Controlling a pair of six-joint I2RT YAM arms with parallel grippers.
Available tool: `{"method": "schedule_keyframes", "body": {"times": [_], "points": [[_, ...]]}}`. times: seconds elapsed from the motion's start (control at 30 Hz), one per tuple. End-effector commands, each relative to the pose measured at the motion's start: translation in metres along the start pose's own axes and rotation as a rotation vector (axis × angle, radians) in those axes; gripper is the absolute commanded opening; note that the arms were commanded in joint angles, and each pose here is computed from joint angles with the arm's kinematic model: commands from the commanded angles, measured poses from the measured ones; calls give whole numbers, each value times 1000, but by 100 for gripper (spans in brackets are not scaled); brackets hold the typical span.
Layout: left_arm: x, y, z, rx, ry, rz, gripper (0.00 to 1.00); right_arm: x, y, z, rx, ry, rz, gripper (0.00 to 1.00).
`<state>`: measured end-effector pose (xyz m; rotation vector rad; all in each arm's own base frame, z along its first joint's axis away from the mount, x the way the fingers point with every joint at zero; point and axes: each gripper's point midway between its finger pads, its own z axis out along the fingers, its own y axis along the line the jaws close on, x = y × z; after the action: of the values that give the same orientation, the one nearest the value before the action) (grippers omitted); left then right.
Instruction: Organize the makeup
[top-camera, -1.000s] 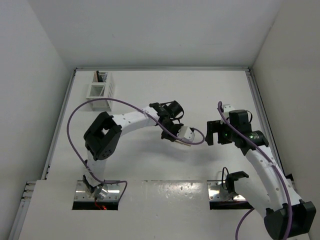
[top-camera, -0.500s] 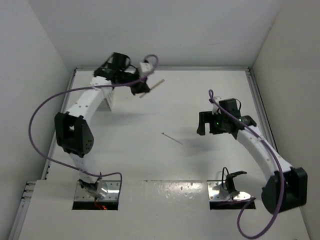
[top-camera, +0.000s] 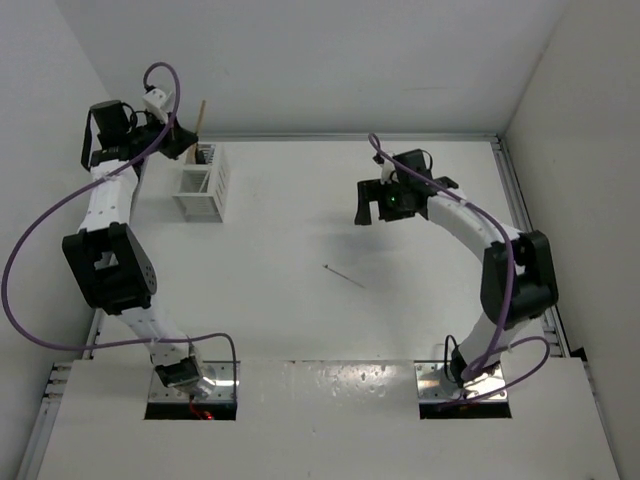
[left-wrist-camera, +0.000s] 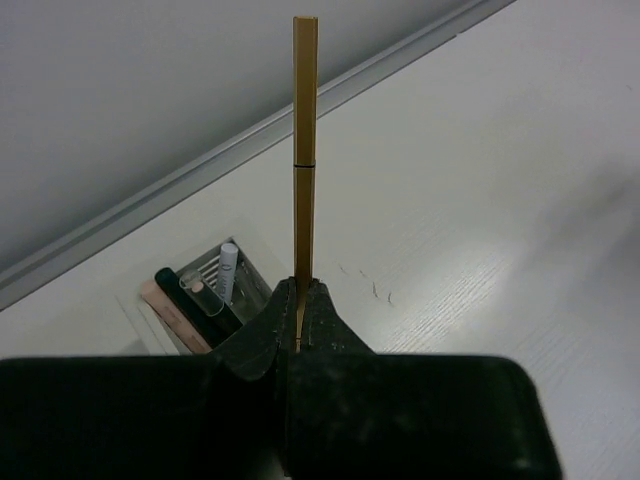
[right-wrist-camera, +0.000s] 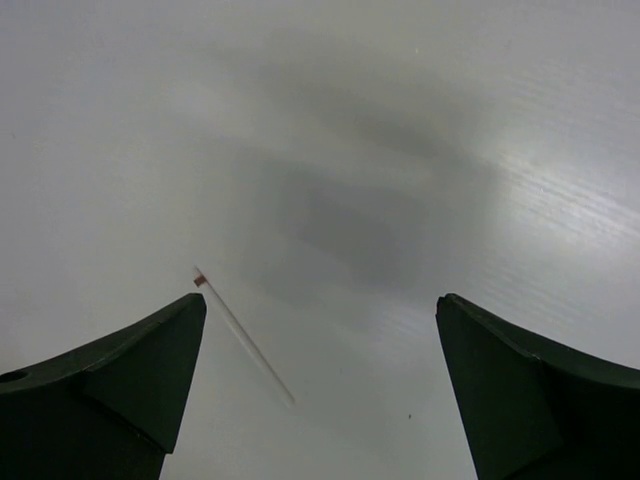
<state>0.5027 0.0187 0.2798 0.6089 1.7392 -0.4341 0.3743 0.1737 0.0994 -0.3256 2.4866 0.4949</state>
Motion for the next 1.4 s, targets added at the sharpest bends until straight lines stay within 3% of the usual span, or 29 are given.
{"method": "schedule_keyframes", "body": {"times": [0.0, 0.3, 0.53, 0.6, 0.63, 0.77, 0.93, 1.03, 1.2, 1.37], "points": [[4, 10, 16, 24, -56, -3, 0, -42, 13, 3, -42, -66, -46, 98], [94, 33, 8, 15, 29, -36, 0, -49, 14, 14, -40, -41, -59, 98], [118, 27, 5, 41, 53, 19, 0, -42, 15, 3, -19, -33, -63, 98], [123, 24, 5, 47, 62, 13, 9, -34, 15, 3, -15, -19, -63, 98], [123, 25, 5, 47, 62, 23, 25, -34, 16, 2, -15, -22, -66, 98], [124, 25, 0, 44, 71, 24, 42, -24, 16, -4, -6, -8, -77, 99], [93, 30, -14, 20, 63, 92, 43, -19, 18, -16, 1, -14, -108, 99], [55, 26, -26, -17, 41, 209, 43, -18, 17, -28, 10, -27, -131, 99], [9, -35, -19, 90, 56, 384, 46, 3, 3, -45, 35, -11, -121, 99], [39, -170, 33, 412, 228, 538, 51, 30, -18, -75, 86, -48, -57, 99]]}}
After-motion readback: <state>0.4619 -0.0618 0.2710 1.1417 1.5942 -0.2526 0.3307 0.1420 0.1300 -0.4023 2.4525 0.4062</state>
